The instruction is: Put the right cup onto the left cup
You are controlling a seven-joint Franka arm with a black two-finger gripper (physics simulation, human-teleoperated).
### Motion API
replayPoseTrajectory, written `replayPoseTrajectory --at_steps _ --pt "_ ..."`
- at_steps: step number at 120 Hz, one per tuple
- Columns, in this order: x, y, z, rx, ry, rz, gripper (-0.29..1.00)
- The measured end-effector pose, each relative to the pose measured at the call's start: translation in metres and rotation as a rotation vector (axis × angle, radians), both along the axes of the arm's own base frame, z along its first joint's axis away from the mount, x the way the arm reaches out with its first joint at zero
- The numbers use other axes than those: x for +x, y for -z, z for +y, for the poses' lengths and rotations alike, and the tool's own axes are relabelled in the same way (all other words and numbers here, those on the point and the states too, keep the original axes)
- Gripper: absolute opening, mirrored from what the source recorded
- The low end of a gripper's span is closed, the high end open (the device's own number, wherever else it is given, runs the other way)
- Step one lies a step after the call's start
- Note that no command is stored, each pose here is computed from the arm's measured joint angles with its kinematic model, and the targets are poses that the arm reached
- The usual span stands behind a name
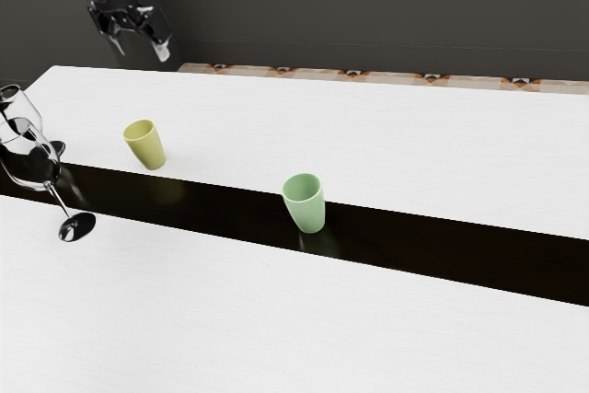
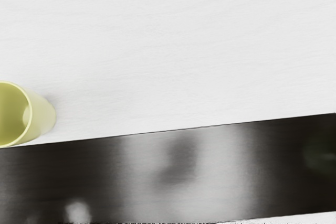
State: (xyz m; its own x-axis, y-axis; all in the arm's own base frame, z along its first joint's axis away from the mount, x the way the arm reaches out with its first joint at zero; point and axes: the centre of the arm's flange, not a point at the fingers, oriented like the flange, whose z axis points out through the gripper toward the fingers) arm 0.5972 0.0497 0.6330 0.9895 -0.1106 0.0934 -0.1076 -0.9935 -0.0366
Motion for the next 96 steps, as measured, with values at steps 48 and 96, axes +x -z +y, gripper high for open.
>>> replayPoseTrajectory --at_steps 48,96 --pt "0.036 0.100 -0.163 -0.011 0.102 0.104 0.69" --pt "0.016 0.213 -0.262 -0.073 -0.103 0.136 0.69"
